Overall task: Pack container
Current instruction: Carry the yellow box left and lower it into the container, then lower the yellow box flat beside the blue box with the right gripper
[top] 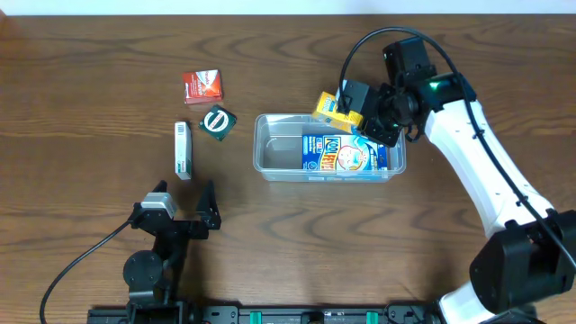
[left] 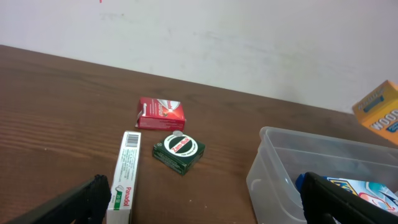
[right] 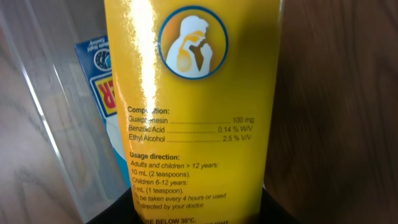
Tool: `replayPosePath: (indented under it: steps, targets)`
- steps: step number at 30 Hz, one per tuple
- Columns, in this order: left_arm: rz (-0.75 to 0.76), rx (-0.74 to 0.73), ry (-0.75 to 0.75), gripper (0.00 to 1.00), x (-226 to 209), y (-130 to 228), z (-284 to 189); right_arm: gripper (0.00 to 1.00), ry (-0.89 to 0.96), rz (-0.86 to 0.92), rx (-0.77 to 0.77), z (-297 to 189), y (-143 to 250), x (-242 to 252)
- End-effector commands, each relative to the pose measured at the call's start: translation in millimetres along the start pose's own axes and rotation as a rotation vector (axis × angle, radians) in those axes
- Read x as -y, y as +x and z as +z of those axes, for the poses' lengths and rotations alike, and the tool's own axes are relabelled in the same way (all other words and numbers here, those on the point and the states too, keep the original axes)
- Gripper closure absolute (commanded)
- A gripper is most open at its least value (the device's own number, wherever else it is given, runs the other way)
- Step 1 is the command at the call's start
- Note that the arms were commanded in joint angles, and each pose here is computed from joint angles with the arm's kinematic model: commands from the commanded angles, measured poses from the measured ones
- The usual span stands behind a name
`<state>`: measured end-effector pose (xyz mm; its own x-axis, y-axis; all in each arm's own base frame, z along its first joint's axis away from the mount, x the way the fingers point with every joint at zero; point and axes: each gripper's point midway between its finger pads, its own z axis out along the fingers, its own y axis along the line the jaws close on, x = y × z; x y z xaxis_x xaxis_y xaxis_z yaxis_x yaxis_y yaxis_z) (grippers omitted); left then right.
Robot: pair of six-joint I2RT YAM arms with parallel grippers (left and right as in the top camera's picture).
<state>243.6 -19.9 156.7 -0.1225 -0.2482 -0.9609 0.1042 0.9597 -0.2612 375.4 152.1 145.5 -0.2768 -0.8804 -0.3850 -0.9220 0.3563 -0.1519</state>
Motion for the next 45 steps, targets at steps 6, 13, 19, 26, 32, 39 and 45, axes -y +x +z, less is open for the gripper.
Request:
replayPosePath:
  steps: [6,13,19,26,32,39,45]
  targets:
    - [0.001,-0.048,-0.01,0.02,-4,16,1,0.65,-0.022,-0.205,0.011,3,-12,-9]
    - [0.001,-0.048,-0.01,0.02,-4,16,1,0.67,-0.042,-0.266,0.03,4,-17,-15]
    - [0.001,-0.048,-0.01,0.02,-4,16,1,0.67,-0.061,-0.275,0.026,8,-13,-20]
    - [0.001,-0.048,-0.01,0.02,-4,16,1,0.69,-0.081,-0.272,0.004,17,-3,-26]
    - [0.001,-0.048,-0.01,0.02,-4,16,1,0.7,-0.073,-0.263,-0.065,23,17,-24]
    - [0.001,-0.048,-0.01,0.02,-4,16,1,0.68,-0.064,-0.223,-0.083,23,34,-15]
    - [0.001,-0.048,-0.01,0.02,-4,16,1,0.67,-0.05,-0.195,-0.08,21,41,-6]
